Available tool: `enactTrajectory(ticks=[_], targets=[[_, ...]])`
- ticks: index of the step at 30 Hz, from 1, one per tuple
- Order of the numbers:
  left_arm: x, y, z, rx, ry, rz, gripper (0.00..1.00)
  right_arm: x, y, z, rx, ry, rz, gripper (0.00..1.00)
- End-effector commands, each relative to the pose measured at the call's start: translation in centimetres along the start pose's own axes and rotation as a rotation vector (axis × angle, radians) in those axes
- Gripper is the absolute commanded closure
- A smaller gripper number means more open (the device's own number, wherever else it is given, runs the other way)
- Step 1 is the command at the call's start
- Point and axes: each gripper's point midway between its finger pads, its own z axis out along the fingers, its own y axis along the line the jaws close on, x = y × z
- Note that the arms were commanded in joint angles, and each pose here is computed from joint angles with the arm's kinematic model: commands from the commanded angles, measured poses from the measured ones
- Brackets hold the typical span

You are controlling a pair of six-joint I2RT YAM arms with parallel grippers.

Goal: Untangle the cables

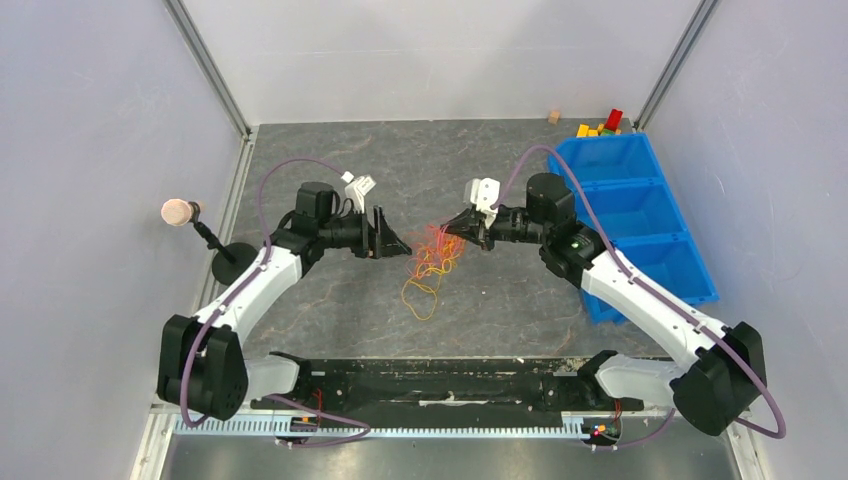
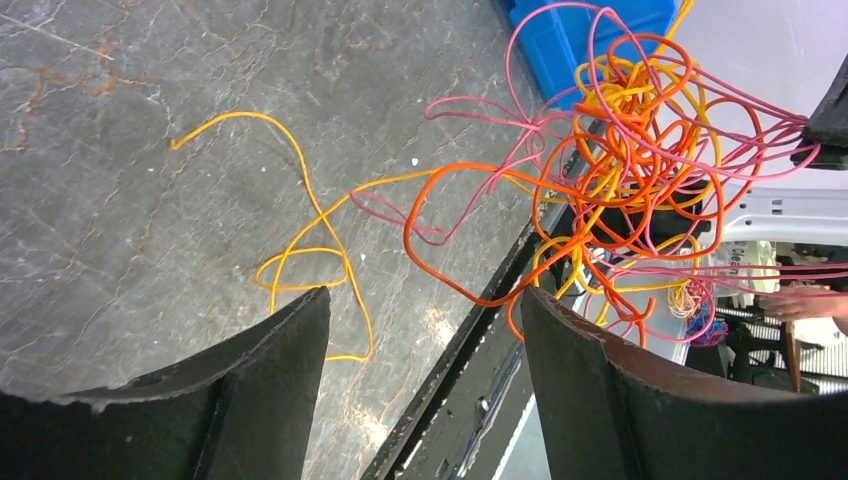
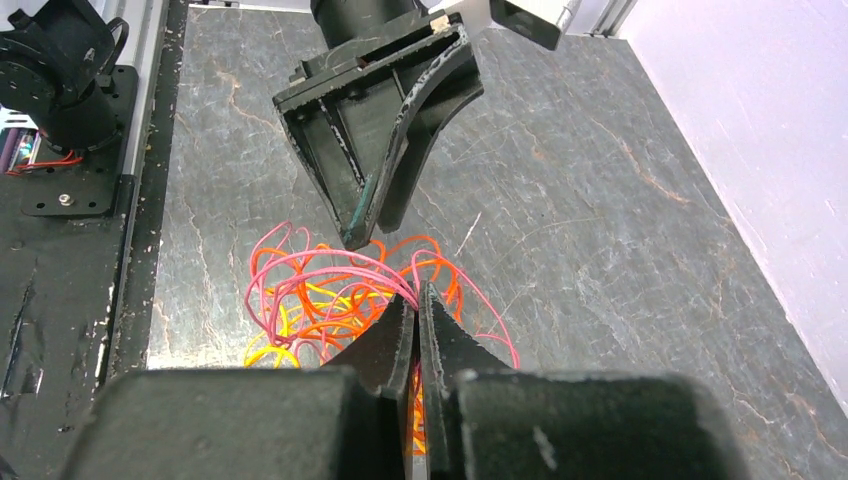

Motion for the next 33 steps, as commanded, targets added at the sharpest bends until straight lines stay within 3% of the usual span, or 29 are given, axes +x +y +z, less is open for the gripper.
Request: enactTrajectory(ticks=[1, 15, 22, 27, 33], targets=[[-1.4, -0.3, 0.6, 0.014, -0.060, -0.018, 0.25, -1.7, 0.5, -0.3, -0.007, -0.042, -0.035, 1.00], [0.0, -0.1, 1.7, 0.087, -0.075, -0.125, 0.33, -2.5, 1.0, -0.5, -0.008, -0.063, -0.032, 1.00], [-0.9, -2.4, 0.3, 0.174, -0.140, -0.046, 0.34, -2.4, 1.3, -0.8, -0.012, -0.053, -0.043, 1.00], [0.0, -1.6, 0.4, 0.126, -0.109, -0.048, 0.42, -3.3, 1.2, -0.9, -0.006, -0.077, -0.029, 1.00], [0.1, -1.0, 0.8, 0.083, -0.099, -0.025, 0.43, -4.6, 1.0, -0.9, -0.004, -0.102, -0.014, 1.00]])
